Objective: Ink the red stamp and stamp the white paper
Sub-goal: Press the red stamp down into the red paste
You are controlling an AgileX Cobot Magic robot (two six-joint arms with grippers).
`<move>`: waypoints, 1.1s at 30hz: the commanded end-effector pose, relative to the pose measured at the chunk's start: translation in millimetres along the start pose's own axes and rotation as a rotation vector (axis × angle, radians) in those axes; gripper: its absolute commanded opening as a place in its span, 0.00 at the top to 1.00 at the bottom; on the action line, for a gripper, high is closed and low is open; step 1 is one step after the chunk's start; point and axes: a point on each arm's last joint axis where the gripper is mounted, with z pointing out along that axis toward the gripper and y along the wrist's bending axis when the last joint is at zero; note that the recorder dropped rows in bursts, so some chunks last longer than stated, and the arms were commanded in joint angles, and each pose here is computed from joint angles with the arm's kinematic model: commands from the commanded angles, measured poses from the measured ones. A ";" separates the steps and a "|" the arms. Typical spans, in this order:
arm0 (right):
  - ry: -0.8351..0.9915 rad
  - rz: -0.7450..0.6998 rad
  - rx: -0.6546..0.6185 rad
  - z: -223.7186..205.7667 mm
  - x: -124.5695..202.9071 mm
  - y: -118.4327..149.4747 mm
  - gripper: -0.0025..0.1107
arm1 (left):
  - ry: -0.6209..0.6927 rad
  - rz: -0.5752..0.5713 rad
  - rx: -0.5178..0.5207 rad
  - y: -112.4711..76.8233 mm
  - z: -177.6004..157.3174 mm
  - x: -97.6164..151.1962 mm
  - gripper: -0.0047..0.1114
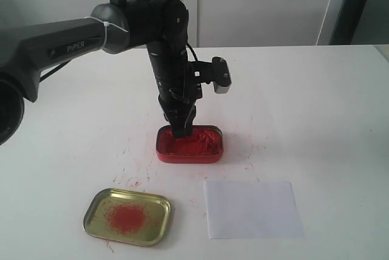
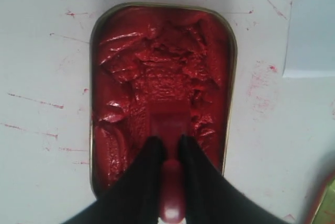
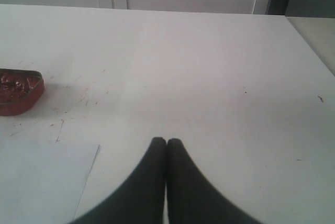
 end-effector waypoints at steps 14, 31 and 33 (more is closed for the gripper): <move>-0.014 -0.002 0.000 0.2 0.2 -0.1 0.98 | -0.001 0.000 0.029 3.8 18.1 1.5 0.96; -0.014 -0.002 0.000 0.2 0.2 -0.1 0.98 | 0.071 -0.013 0.111 5.3 70.1 9.9 0.96; -0.014 -0.002 0.000 0.2 0.2 -0.1 0.98 | 0.074 -0.013 0.114 5.3 72.1 10.2 0.96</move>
